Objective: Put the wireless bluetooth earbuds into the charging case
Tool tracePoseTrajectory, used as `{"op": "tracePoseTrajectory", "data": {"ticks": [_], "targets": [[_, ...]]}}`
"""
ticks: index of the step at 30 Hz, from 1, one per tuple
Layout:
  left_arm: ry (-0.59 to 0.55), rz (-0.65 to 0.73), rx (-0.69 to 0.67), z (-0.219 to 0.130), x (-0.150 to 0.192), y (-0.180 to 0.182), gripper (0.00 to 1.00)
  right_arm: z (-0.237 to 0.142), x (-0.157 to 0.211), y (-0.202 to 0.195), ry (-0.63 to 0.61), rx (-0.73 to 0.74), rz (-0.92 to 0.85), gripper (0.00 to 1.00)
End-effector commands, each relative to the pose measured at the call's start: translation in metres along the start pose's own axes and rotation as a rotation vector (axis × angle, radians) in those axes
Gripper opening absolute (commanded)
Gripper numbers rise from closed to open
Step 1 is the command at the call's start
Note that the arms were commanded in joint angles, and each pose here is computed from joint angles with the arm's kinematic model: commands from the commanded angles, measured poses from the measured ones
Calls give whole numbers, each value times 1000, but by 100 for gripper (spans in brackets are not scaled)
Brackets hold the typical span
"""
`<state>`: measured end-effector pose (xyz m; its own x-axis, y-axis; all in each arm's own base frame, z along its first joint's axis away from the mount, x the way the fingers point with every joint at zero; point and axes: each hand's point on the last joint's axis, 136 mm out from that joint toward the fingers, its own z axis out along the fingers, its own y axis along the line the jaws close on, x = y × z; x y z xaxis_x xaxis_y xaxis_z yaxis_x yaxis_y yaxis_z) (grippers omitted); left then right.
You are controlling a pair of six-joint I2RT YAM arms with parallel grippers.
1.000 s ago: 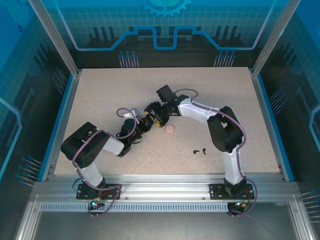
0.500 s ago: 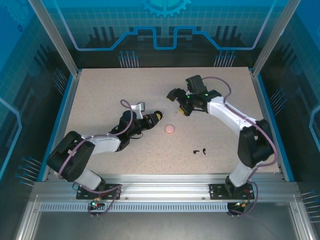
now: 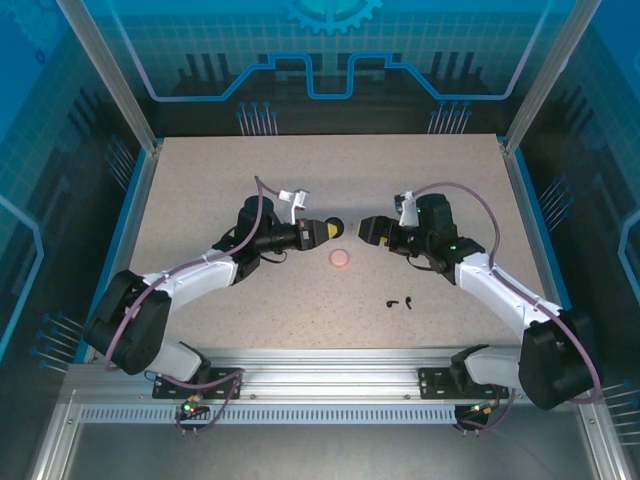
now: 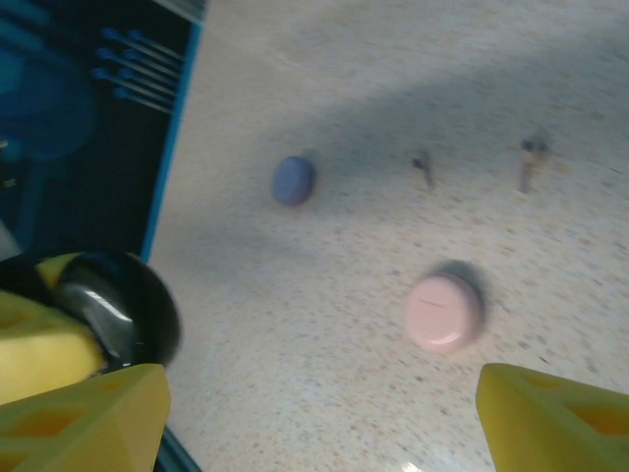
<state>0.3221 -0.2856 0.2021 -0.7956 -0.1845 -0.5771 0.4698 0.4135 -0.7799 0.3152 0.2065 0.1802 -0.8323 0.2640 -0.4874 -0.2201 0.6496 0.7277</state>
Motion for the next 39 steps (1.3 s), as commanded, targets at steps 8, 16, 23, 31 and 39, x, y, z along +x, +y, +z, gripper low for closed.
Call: {"op": "tracePoseTrajectory", "data": {"ticks": [8,16,23,31,39], "targets": [[50,26,83,0,-5,-21,3,2,-3,47,12,-222,-162,79],[48,29,91,1,-6,-23,3,16,1,52,51,-226,-168,77],[47,32,105,-1,-6,-28,2,33,3,10,58,-111,-83,69],[46,40,112,-4,-6,-32,1,27,-1,-16,35,-115,19,65],[50,38,131,-2,-7,-34,1,-2,-3,34,46,-287,-102,65]]}}
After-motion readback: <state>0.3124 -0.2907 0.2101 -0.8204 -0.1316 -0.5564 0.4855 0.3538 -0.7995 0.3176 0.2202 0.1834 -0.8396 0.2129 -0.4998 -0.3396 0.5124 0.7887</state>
